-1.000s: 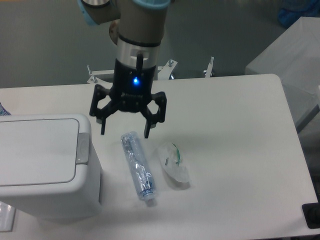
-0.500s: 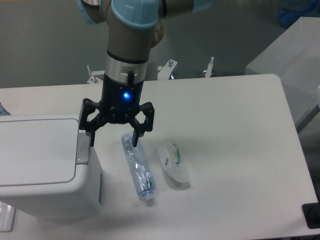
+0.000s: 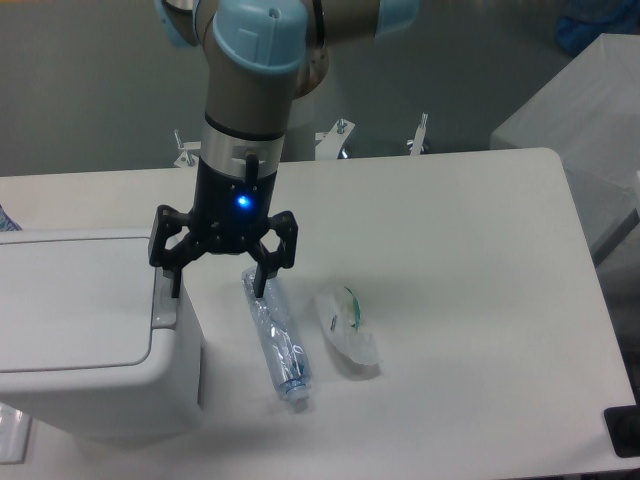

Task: Open the trash can

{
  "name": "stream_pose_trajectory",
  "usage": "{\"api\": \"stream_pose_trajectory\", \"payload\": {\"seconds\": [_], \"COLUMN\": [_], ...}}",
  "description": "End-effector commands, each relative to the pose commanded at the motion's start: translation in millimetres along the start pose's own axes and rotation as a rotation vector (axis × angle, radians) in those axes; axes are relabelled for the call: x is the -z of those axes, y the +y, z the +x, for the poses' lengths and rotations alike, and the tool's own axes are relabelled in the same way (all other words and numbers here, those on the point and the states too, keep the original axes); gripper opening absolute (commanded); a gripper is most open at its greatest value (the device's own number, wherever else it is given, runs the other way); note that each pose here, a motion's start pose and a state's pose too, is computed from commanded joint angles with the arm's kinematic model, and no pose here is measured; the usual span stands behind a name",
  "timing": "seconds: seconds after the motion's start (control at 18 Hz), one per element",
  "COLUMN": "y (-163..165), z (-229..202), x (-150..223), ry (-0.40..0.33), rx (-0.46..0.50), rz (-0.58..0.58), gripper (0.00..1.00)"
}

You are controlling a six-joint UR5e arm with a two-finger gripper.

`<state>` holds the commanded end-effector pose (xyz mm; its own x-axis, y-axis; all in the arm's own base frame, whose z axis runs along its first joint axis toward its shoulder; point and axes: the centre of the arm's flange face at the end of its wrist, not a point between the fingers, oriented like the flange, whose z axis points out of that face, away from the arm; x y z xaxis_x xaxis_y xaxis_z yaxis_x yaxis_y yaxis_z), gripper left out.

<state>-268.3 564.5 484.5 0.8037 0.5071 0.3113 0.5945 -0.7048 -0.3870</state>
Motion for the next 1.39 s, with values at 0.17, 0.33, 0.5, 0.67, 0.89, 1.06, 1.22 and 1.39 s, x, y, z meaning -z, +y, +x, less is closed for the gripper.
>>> {"api": "stream_pose_trajectory", "payload": {"seconds": [0.17, 0.33, 0.5, 0.67, 0.89, 1.06, 1.22, 1.39], "y": [0.0, -0.1, -0.6, -0.6, -0.2, -0.2, 0.1, 0.6], "z": [0.2, -0.2, -0.3, -0.3, -0.9, -0.9, -1.5, -1.7], "x": [-2.2, -3.2, -3.5, -3.5, -5.1, -5.1, -6.8, -7.4], "ry": [0.001, 0.001, 0.001, 0.001, 0.001, 0.001, 0.001, 0.001], "rx": [0.003, 0.017, 0.017, 0.017, 0.014, 0.017, 0.016, 0.017], "rz": [-0.003, -0.005, -0.005, -0.005, -0.008, -0.008, -0.011, -0.012], "gripper": [1.00, 1.00, 1.00, 1.00, 1.00, 1.00, 1.00, 1.00]}}
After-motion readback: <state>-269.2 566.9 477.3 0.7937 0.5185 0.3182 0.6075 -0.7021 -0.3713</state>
